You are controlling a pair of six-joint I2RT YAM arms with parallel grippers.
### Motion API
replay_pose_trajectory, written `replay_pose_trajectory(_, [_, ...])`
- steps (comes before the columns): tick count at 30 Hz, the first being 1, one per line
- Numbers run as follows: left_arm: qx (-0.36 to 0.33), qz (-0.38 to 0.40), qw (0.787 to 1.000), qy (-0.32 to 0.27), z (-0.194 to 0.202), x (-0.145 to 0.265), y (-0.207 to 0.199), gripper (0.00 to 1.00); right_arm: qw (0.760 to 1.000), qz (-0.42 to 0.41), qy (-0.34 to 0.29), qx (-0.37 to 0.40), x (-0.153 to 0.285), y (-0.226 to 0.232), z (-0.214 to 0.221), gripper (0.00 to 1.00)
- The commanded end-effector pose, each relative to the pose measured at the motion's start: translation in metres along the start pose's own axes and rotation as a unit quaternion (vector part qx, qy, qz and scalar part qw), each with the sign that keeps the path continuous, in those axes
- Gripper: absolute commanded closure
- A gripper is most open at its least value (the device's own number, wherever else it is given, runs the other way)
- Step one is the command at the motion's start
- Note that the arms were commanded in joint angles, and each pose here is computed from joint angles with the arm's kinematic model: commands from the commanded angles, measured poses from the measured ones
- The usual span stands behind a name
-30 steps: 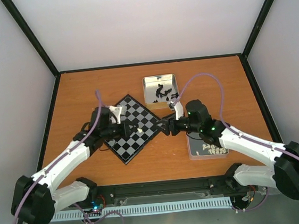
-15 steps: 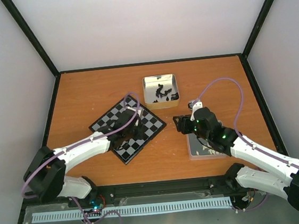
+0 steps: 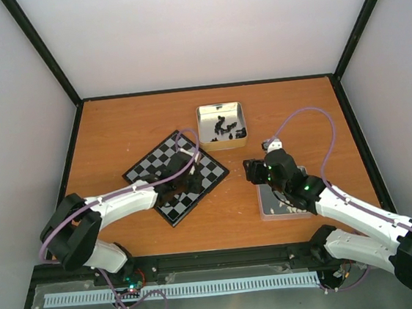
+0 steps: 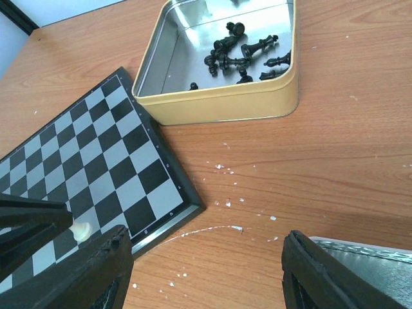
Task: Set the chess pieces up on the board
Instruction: Place the chess piece on the chessboard.
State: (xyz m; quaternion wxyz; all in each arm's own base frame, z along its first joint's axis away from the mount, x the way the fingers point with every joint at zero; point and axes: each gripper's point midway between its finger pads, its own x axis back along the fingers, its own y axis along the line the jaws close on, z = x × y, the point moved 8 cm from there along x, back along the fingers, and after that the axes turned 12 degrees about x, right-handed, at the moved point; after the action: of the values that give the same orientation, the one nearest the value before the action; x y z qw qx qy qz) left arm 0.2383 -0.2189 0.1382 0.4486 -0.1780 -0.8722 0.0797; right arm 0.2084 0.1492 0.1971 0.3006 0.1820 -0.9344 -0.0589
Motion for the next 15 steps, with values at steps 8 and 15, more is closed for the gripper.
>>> replay_pose_trajectory(8, [-0.005, 0.011, 1.000, 0.005, 0.012, -0.007, 0.001, 0.99, 1.000, 0.030, -0.008, -0.006, -0.001, -0.007, 0.000, 0.36])
replay_pose_trajectory(15, [0.002, 0.021, 1.000, 0.014, 0.016, -0.004, 0.001, 0.85, 0.999, 0.035, -0.008, -0.009, -0.002, -0.006, -0.003, 0.36])
